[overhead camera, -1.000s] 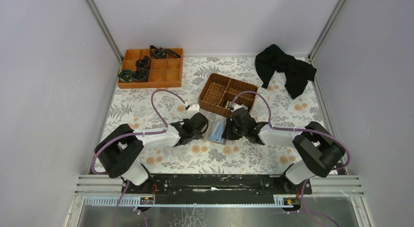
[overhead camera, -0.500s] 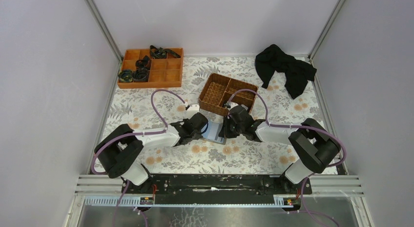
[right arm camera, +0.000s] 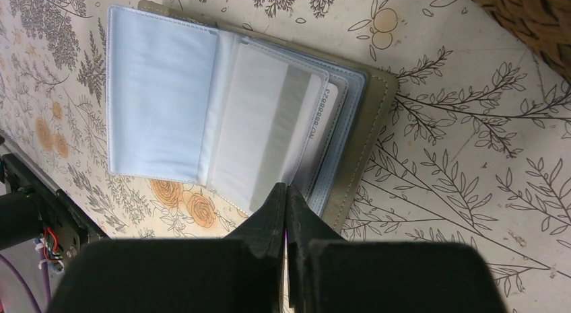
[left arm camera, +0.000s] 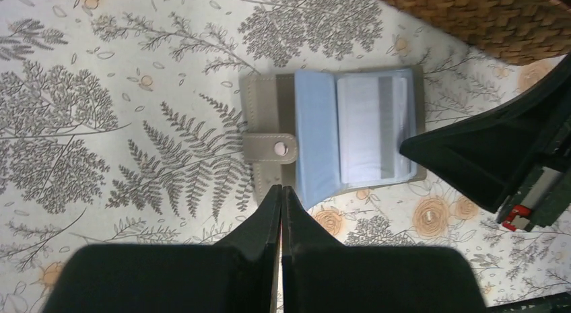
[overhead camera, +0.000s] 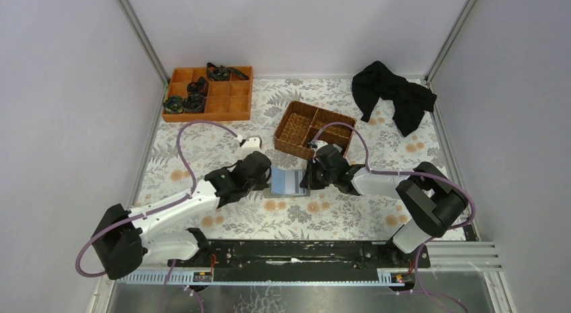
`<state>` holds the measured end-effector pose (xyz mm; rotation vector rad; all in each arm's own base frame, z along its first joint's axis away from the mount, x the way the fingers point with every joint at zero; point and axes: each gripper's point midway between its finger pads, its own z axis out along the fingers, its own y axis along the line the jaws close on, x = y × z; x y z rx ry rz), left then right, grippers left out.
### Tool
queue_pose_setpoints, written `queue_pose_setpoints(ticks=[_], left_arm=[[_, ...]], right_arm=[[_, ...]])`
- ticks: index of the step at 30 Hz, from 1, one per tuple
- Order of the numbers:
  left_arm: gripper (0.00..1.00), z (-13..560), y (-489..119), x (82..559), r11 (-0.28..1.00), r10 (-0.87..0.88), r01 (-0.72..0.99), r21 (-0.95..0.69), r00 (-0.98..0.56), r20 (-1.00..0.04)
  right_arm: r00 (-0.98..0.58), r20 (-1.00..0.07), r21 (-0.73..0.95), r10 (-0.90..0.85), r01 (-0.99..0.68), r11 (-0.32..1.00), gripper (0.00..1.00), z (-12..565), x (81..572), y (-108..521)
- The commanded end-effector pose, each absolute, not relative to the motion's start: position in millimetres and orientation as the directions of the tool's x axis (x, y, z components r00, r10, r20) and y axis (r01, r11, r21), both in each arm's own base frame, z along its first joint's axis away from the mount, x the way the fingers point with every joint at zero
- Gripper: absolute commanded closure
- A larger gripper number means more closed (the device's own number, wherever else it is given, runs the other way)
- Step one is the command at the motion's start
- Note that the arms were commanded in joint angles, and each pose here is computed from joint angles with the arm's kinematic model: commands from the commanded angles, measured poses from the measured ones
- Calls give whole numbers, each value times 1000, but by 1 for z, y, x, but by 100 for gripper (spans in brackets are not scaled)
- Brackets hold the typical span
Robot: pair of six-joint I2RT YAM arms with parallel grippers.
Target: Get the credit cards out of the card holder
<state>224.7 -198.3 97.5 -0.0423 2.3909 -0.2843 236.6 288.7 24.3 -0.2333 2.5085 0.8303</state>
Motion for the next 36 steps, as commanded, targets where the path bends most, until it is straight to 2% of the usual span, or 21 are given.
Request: queue_pose_setpoints(ticks=[1, 11, 20, 26, 36], left_arm=[[100, 103, -217, 231, 963, -92, 107, -247, -731, -676], [100, 46, -277, 229, 884, -31, 264, -385, -790, -612], [100, 5, -265, 224, 900, -50, 205, -385, -828, -559], [100, 1, -257, 225, 809, -187, 166, -563, -837, -515], [100, 50, -244, 241, 786, -281, 211, -581, -716, -639]], right_arm=[[-853, -522, 524, -8, -328, 786, 100, 32, 240, 292], [-857, -516, 512, -6, -314, 799, 100, 28, 239, 288], [-881, -473, 510, -17, -289, 810, 100, 3, 234, 286], [-894, -448, 513, -26, -281, 811, 100, -10, 234, 289], [-907, -421, 513, -29, -264, 816, 100, -22, 231, 285]])
